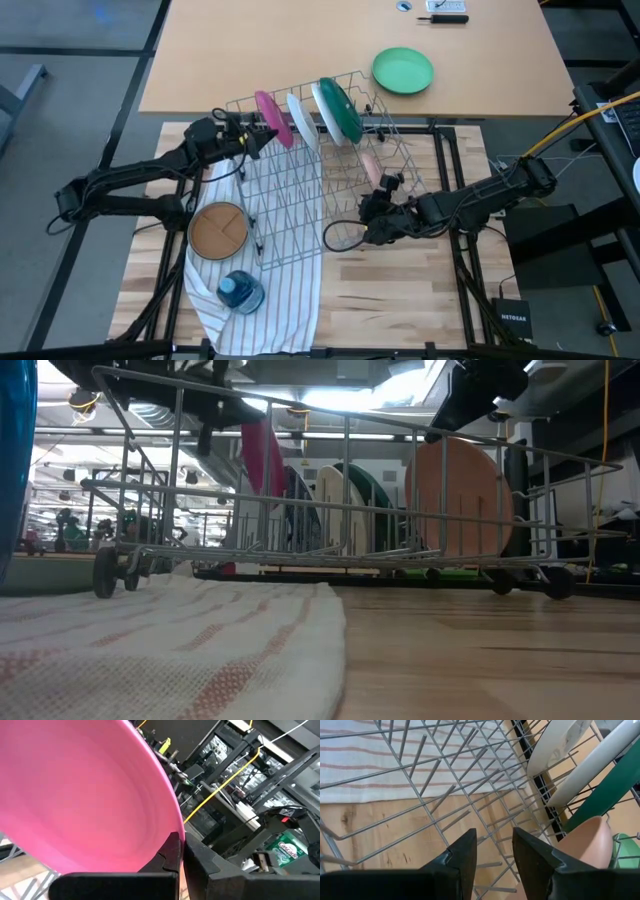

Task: Sort dishes
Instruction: Put the pink plate into the dish rack

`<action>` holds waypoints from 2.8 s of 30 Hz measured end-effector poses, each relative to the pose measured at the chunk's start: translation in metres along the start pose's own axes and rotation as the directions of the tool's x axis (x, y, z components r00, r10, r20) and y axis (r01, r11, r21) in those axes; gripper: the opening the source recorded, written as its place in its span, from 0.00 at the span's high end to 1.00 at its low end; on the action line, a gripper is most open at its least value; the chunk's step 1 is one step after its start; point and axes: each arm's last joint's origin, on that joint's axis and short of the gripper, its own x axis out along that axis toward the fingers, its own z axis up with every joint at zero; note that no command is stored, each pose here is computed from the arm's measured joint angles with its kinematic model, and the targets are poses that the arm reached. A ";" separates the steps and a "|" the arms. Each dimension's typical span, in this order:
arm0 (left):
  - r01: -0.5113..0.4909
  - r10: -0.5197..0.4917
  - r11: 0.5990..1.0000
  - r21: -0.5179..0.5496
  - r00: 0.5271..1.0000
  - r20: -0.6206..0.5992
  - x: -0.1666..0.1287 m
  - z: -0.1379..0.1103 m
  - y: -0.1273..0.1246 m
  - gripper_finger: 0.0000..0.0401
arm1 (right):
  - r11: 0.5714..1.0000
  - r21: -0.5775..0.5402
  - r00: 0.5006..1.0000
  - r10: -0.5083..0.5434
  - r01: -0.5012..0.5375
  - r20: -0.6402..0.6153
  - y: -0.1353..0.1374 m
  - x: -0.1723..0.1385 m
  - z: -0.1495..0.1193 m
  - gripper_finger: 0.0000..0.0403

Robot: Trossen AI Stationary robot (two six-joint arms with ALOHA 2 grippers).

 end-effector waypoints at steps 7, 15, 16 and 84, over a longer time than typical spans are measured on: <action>-0.012 0.012 1.000 -0.007 1.000 -0.016 -0.002 0.003 0.018 1.00 | 1.000 -0.001 1.000 0.000 0.000 -0.001 0.000 0.000 0.000 0.68; -0.053 0.052 0.998 -0.026 0.997 -0.054 -0.002 -0.005 0.035 1.00 | 1.000 0.000 1.000 0.000 0.000 0.001 0.000 0.000 0.000 0.68; -0.060 0.059 0.998 -0.027 0.996 -0.063 -0.001 -0.007 0.037 1.00 | 1.000 0.000 1.000 0.000 0.000 0.001 0.000 0.000 0.000 0.68; 0.051 -0.056 0.997 -0.063 0.994 -0.091 -0.004 0.007 0.047 1.00 | 1.000 -0.002 1.000 0.010 -0.010 -0.005 0.000 0.000 0.000 0.68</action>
